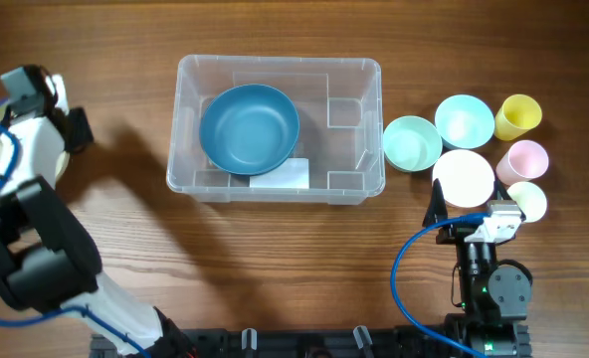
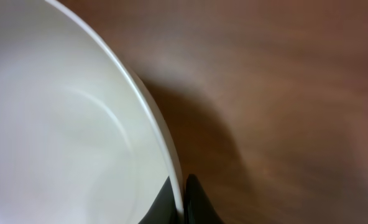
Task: Pack container
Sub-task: 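Grasp the cream bowl rim with the left gripper and lift, then carry the cream bowl with the left gripper onto the blue plates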
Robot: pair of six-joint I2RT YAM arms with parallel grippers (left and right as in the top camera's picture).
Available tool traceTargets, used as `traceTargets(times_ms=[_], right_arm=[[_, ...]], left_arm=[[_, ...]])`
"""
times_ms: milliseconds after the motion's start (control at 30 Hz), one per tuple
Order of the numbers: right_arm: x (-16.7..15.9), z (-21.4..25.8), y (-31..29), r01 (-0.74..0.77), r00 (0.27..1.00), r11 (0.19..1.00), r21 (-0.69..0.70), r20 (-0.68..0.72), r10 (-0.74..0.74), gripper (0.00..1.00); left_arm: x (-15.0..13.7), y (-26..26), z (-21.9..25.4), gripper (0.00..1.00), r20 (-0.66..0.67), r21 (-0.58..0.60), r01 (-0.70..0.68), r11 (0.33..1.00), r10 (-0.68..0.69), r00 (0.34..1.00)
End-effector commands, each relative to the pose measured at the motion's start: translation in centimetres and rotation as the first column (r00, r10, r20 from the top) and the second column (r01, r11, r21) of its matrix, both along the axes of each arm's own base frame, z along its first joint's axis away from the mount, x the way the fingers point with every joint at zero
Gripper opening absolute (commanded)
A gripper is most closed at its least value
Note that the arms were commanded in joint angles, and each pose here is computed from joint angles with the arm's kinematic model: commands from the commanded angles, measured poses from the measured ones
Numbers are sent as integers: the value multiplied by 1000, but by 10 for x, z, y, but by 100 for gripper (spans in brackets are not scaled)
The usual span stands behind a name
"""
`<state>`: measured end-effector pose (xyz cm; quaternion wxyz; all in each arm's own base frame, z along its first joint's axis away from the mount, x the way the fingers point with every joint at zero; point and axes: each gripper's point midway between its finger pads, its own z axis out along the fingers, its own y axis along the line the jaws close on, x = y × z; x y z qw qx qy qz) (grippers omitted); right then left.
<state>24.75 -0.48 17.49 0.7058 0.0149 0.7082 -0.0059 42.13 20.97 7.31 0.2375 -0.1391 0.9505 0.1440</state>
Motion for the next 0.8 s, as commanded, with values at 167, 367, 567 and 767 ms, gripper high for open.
traceTargets(times_ms=[167, 367, 567, 767], right_arm=[[0, 0, 1, -10, 1000, 1000, -10, 5, 10, 100], [0, 0, 1, -10, 1000, 1000, -10, 5, 10, 100], [0, 0, 1, -10, 1000, 1000, -10, 5, 10, 100], [0, 0, 1, -10, 1000, 1000, -10, 5, 10, 100]], left_arm=[[31, -110, 138, 4, 293, 86, 202, 976, -218, 931], [10, -218, 197, 4, 399, 90, 395, 914, -397, 827], [-26, -319, 216, 4, 425, 72, 595, 800, -565, 708], [-50, -379, 187, 4, 356, -5, 689, 724, -643, 678]])
